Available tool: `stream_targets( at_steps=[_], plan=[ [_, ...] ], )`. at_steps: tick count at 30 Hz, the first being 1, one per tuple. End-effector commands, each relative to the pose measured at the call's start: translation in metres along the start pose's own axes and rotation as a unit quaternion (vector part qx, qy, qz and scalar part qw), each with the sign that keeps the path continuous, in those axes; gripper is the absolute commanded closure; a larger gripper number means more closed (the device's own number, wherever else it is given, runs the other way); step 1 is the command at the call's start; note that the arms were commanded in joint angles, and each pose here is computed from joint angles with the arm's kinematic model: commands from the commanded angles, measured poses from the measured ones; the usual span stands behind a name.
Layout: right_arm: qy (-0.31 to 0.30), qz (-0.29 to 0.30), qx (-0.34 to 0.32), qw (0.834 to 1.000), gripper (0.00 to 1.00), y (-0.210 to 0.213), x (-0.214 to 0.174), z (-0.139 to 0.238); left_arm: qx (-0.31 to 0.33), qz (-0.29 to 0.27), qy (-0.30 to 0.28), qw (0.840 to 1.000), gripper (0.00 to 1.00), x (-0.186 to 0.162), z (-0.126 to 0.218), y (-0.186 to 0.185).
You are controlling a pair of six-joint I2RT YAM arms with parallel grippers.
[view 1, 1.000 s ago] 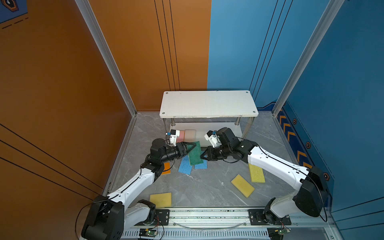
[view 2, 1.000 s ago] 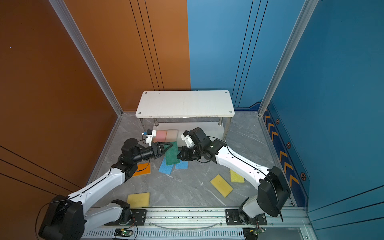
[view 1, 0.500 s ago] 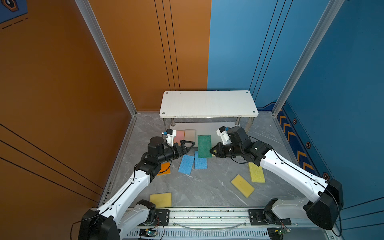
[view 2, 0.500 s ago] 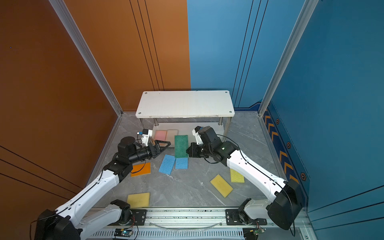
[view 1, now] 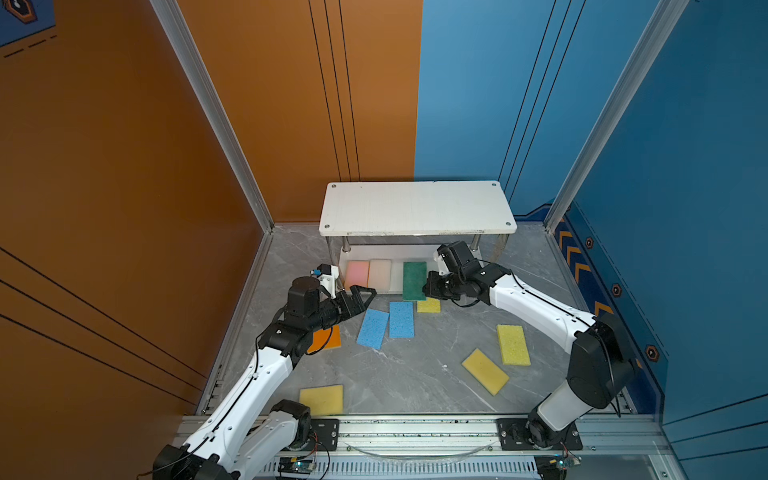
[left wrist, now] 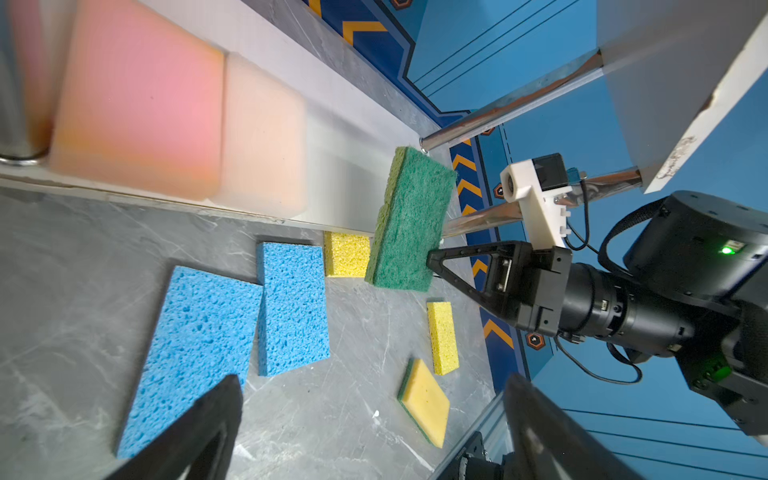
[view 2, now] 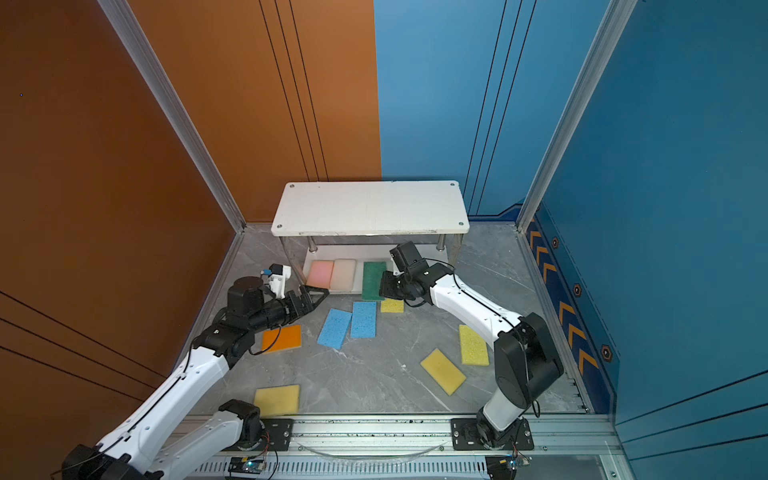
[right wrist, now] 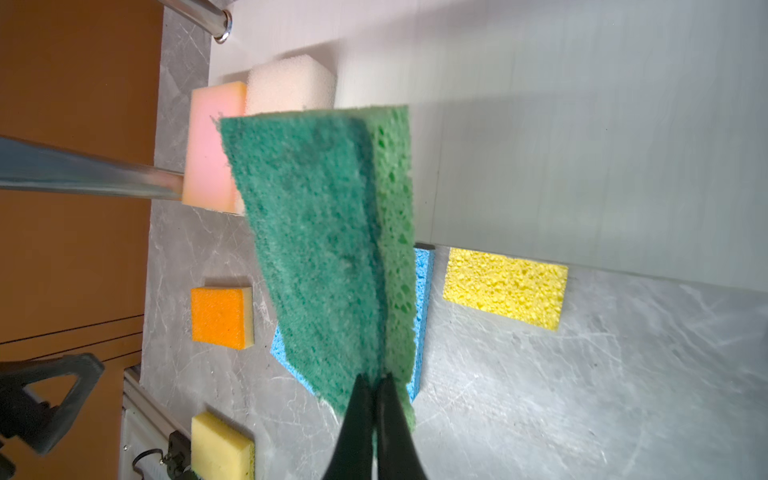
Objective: Place and organize the cleaning sponges onto the shelf
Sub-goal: 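Carry the green sponge onto the lower tier while the left gripper withdraws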
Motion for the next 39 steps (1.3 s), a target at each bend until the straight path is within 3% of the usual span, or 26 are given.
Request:
stream_targets(
  at_steps=[1,13,24,39],
  plan=[
    [-0.046,0.002,0.006,0.999,1.00,0.011,0.016,-0.013,-0.001,0.004,-0.001,1.000,0.02,0.002,0.002,0.012],
    [-0.082,0.000,-0.012,0.997,1.00,0.003,0.041,-0.056,-0.003,0.026,0.000,1.000,0.01,0.001,0.027,0.032],
    [-0.053,-0.006,0.015,0.998,1.00,0.003,0.055,-0.075,-0.014,0.040,-0.007,0.999,0.01,0.015,0.017,0.040],
    [-0.032,-0.012,0.011,0.999,1.00,-0.005,0.052,-0.069,-0.009,0.050,-0.008,0.999,0.01,0.014,0.019,0.045]
  ],
)
Point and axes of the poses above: each gripper's point midway between its finger pads, its own z axis back along the fingers, its own y axis along the line the jaws close on, x = y × z, the point moved 6 cm from there along z, back along the fingers, and after that the axes turned 3 degrees about z, right-handed, at the moved point
